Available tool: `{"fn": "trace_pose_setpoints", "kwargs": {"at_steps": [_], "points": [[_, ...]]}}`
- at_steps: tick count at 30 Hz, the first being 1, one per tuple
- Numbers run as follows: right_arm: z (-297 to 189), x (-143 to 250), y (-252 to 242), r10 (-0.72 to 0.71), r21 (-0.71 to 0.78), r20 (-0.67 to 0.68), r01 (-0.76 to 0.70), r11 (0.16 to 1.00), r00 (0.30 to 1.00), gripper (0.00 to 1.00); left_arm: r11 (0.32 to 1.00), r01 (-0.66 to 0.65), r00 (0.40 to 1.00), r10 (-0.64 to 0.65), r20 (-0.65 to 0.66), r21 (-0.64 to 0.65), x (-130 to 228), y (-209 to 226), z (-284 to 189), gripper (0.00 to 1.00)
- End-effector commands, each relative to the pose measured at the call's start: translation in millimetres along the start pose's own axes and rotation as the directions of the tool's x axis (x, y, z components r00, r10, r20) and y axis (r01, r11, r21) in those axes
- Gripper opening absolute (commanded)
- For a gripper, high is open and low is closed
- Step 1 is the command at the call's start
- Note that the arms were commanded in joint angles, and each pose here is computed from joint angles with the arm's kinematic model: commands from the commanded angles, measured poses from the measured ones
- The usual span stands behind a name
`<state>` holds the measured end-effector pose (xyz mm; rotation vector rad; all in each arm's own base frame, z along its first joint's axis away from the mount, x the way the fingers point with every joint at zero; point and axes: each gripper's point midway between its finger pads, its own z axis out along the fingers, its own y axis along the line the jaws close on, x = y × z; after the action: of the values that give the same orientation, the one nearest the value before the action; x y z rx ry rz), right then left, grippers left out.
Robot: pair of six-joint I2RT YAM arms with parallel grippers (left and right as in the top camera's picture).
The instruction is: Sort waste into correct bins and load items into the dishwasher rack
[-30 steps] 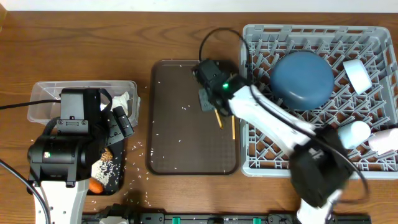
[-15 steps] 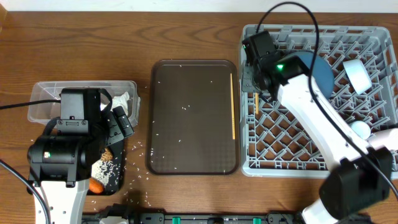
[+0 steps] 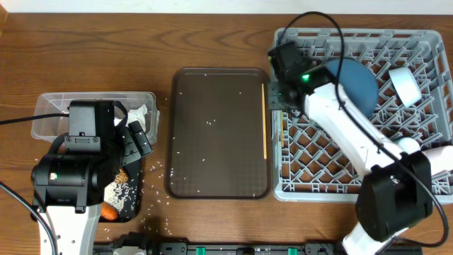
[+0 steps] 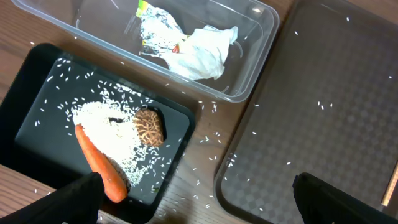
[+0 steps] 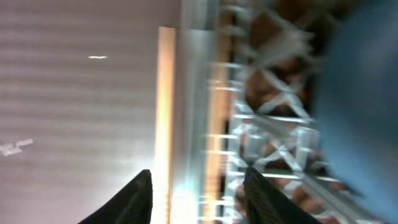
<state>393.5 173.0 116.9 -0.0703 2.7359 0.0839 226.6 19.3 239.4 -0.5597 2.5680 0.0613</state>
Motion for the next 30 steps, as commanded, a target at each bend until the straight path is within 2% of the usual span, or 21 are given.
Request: {"fn": "trace_pose_setpoints", "kwargs": {"at_steps": [1, 6, 10, 16, 17, 19, 23, 25, 28, 30], "points": [[-22.7, -0.5, 44.6, -0.054, -0.11, 0.044, 0.058, 0.992, 0.998, 0.38, 1.0, -0.008, 1.0, 0.008, 0.013, -0.009, -3.4, 2.0, -2.3, 0.98], [-22.8, 13.3, 80.9, -0.132, -0.096, 0.077, 0.139, 0.986, 0.988, 0.39, 1.0, -0.008, 1.0, 0.008, 0.013, -0.009, -3.4, 2.0, -2.2, 0.98], [-7.0, 22.0, 82.6, -0.11, -0.017, 0.069, 0.112, 0.994, 0.992, 0.34, 1.0, -0.008, 1.0, 0.008, 0.013, -0.009, -3.4, 2.0, -2.2, 0.98], [39.3, 41.4, 46.5, 0.008, 0.094, -0.071, -0.002, 0.996, 0.997, 0.16, 1.0, -0.008, 1.0, 0.008, 0.013, -0.009, -3.4, 2.0, -2.2, 0.98], [47.5, 44.3, 38.4, 0.028, 0.101, -0.102, -0.017, 0.995, 0.994, 0.08, 1.0, -0.008, 1.0, 0.008, 0.013, -0.009, -3.4, 2.0, -2.2, 0.98], [55.7, 47.1, 29.7, 0.056, 0.099, -0.14, -0.042, 0.994, 0.989, 0.01, 1.0, -0.008, 1.0, 0.008, 0.014, -0.009, -3.5, 2.0, -2.3, 0.98], [59.5, 45.7, 5.7, 0.116, 0.117, -0.177, -0.096, 0.988, 0.977, 0.01, 1.0, -0.008, 1.0, 0.008, 0.013, -0.009, -3.4, 2.0, -2.2, 0.98], [58.7, 43.6, 7.2, 0.091, 0.066, -0.194, -0.08, 0.995, 0.977, 0.03, 1.0, -0.008, 1.0, 0.008, 0.014, -0.009, -3.5, 2.0, -2.3, 0.98], [58.2, 44.2, 23.4, 0.011, -0.03, -0.209, -0.017, 0.999, 0.978, 0.12, 1.0, -0.008, 1.0, 0.008, 0.014, -0.009, -3.5, 2.0, -2.3, 0.98], [57.6, 46.8, 29.3, -0.011, -0.034, -0.208, 0.004, 0.999, 0.978, 0.17, 1.0, -0.008, 1.0, 0.008, 0.013, -0.009, -3.4, 2.0, -2.2, 0.98]]}}
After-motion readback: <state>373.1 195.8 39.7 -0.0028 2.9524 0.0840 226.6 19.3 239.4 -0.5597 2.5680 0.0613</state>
